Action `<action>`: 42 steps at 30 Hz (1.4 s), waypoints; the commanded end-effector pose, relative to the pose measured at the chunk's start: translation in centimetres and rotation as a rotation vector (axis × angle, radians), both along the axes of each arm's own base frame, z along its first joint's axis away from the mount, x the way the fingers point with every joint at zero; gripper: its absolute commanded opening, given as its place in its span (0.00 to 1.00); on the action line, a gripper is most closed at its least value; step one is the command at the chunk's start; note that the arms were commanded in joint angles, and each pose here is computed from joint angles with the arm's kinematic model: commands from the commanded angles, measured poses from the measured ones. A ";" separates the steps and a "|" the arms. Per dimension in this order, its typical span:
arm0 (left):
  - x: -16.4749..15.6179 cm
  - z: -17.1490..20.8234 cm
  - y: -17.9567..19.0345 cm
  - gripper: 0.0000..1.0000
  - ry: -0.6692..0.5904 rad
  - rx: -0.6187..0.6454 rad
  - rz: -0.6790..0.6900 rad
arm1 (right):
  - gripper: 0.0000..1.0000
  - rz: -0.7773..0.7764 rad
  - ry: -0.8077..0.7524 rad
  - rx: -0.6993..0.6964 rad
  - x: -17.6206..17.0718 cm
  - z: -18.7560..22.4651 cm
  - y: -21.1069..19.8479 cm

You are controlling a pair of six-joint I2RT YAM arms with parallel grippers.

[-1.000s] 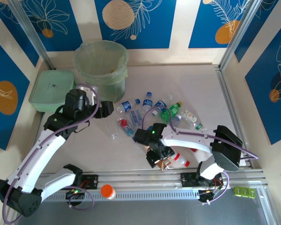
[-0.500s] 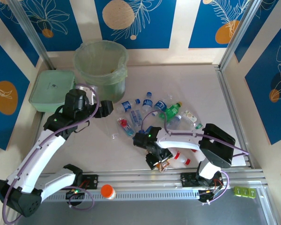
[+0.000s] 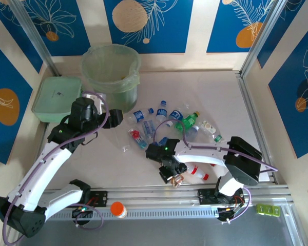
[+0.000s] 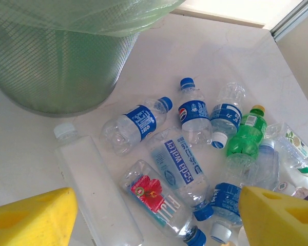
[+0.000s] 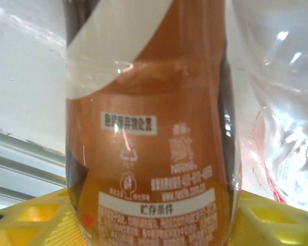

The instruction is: Put the plastic bottles in the bin

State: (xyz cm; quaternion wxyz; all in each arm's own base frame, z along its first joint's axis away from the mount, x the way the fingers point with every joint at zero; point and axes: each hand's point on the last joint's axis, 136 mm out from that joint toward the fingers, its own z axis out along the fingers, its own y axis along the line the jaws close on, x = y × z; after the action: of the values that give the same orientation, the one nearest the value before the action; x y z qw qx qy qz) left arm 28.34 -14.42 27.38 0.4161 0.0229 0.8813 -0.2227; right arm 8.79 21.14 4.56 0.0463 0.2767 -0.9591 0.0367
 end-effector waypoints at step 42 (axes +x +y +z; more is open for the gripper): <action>-9.4 11.5 -16.5 0.79 -0.218 -0.658 -0.907 | 0.55 0.074 -0.398 1.264 4.6 28.1 6.6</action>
State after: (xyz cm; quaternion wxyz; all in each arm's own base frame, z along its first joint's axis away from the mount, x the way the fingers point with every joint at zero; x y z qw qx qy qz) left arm 20.30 -29.85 36.21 0.3516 0.2572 0.6638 -0.6079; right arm 14.00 26.89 30.16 -0.2954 0.2546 -0.8070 -0.4434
